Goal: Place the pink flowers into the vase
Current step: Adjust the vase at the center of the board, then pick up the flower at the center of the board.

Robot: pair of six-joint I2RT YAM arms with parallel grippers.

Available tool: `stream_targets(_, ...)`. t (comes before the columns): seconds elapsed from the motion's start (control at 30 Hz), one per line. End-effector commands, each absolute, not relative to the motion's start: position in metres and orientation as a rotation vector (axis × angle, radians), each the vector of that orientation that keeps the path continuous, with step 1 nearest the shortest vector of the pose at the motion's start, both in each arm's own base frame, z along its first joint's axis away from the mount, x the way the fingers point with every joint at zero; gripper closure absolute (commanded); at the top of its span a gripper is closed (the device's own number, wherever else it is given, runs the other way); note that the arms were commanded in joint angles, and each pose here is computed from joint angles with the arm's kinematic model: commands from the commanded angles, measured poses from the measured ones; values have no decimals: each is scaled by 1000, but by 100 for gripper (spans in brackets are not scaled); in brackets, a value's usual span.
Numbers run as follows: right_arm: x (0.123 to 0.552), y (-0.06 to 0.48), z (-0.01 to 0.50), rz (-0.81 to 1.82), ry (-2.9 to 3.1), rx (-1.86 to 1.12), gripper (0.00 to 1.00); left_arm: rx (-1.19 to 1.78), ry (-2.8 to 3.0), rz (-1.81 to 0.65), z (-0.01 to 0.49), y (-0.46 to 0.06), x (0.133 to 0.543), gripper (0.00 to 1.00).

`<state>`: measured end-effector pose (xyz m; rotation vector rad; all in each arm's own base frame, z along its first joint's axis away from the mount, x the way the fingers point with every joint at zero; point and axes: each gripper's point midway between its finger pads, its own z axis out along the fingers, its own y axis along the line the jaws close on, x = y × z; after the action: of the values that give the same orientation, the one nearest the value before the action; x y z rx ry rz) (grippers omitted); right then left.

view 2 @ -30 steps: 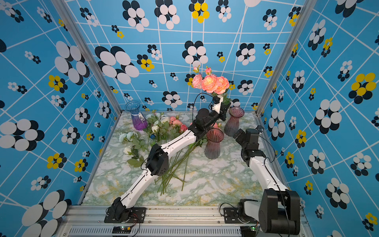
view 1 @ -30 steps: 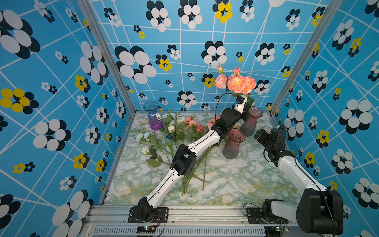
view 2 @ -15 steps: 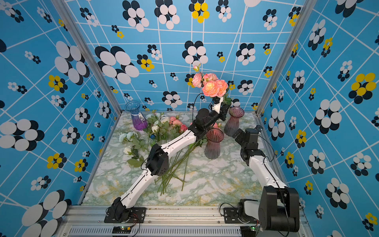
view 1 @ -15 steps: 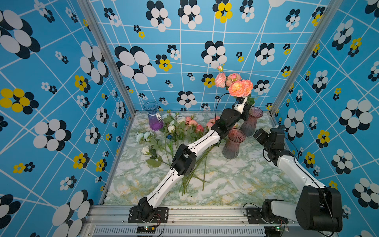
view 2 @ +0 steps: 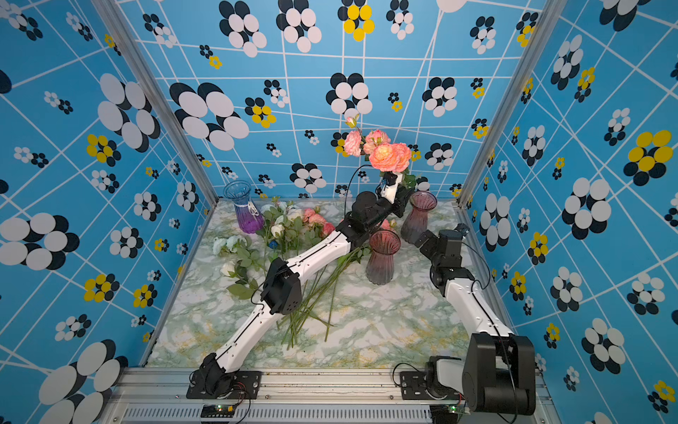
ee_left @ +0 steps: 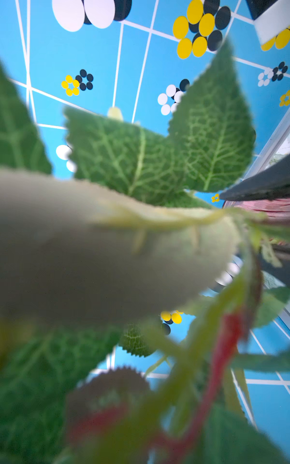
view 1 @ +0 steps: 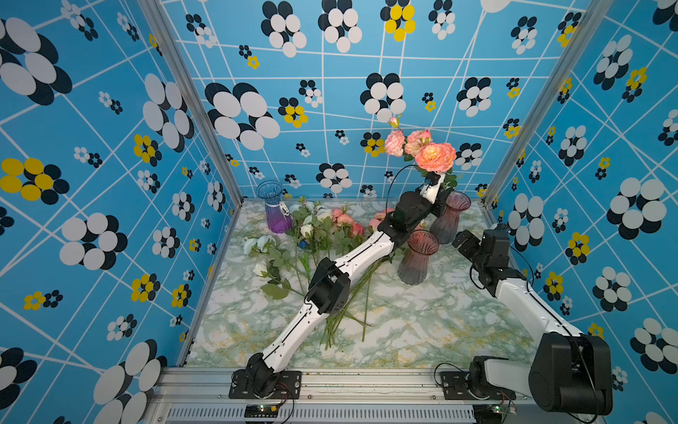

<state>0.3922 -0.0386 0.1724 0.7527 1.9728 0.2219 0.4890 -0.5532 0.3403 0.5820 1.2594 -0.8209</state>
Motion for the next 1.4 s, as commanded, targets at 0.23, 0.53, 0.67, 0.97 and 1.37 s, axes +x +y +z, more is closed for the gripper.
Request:
stream_targets(0.23, 390, -36, 161, 262, 1980, 768, 1, 675, 1277, -793, 352, -559, 476, 62)
stream_targets(0.53, 388, -35, 160, 276, 1978, 773, 1, 725, 1348, -767, 349, -557, 471, 49)
stream_targets(0.67, 387, -34, 160, 282, 1977, 774, 1, 746, 1359, -755, 349, -557, 468, 46)
stream_targets(0.97, 383, -33, 164, 283, 1978, 764, 1, 774, 1320, -762, 370, -552, 454, 20)
stream_targets(1.37, 382, -30, 177, 313, 1954, 761, 1, 849, 1347, -655, 380, -512, 426, 0)
